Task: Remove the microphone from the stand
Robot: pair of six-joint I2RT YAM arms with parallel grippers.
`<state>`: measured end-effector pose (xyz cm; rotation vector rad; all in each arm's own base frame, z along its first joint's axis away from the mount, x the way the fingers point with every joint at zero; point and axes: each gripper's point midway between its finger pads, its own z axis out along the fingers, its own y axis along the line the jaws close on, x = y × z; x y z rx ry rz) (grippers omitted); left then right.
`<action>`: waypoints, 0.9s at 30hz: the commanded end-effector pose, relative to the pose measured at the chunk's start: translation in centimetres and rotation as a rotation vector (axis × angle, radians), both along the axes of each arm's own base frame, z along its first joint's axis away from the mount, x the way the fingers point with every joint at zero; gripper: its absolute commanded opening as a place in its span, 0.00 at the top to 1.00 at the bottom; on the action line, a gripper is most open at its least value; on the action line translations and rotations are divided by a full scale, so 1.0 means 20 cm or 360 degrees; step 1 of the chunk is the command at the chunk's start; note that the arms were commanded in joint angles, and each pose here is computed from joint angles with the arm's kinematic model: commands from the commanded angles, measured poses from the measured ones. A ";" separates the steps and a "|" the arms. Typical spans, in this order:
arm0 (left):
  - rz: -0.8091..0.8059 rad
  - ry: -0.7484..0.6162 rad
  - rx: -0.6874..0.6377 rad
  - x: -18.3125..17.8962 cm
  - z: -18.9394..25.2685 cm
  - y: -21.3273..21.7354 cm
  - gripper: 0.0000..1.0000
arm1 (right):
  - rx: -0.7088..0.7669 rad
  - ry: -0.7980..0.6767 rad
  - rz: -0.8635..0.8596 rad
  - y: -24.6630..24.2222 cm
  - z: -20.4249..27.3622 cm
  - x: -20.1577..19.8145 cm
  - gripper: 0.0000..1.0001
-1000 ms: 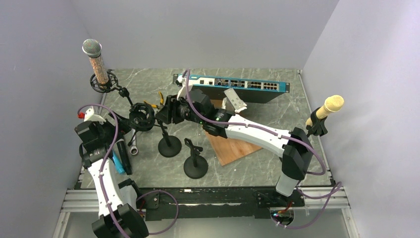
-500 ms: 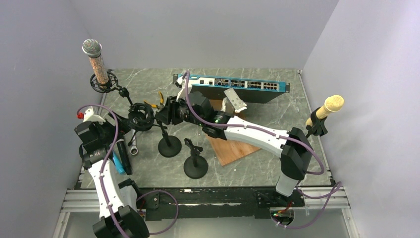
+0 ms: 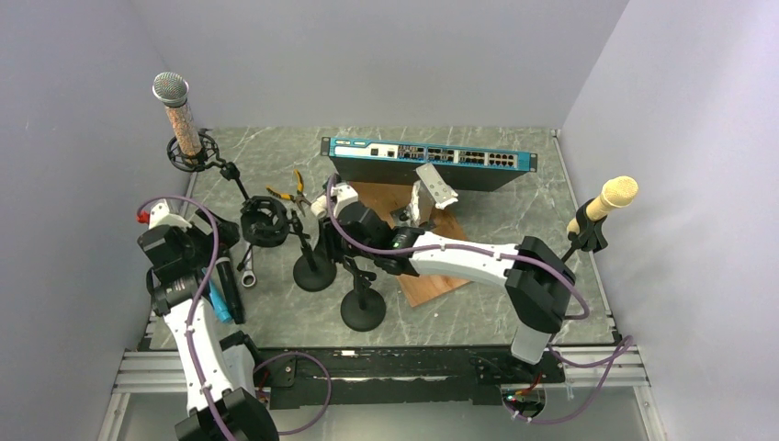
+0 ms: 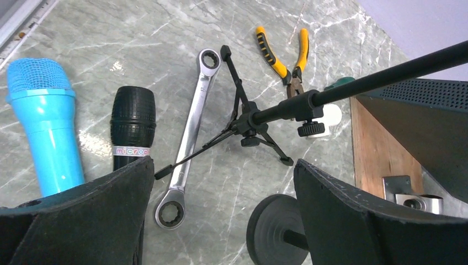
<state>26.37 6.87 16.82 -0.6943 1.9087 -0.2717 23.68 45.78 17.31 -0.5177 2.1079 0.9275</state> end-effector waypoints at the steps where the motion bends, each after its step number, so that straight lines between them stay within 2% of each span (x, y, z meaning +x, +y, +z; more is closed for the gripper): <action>1: 0.0040 -0.0068 0.0106 0.00 0.13 0.03 0.01 | -0.0076 -0.0029 -0.0008 -0.02 -0.05 0.03 0.61; 5: 0.0044 -0.0114 0.0107 -0.01 0.19 0.01 0.01 | -0.0055 -0.0080 0.0019 -0.02 0.05 0.03 0.59; 8: 0.0072 -0.0176 0.0139 -0.03 0.31 0.02 0.01 | -0.0018 -0.0159 0.0003 -0.05 0.19 0.04 0.51; 12: 0.0141 -0.0330 0.0219 -0.06 0.58 0.04 0.01 | 0.0045 -0.0209 -0.0002 -0.06 0.35 0.05 0.42; 18: 0.0198 -0.0570 0.0331 -0.06 0.98 0.06 0.01 | 0.0189 -0.0243 -0.0015 -0.08 0.58 0.05 0.36; 22: 0.0085 -0.0757 0.0404 -0.02 1.21 0.01 0.01 | 0.0288 -0.0269 -0.0038 -0.09 0.71 0.05 0.35; 27: -0.0079 -0.0885 0.0542 0.02 1.36 -0.05 0.01 | 0.0328 -0.0279 -0.0001 -0.01 0.76 0.07 0.38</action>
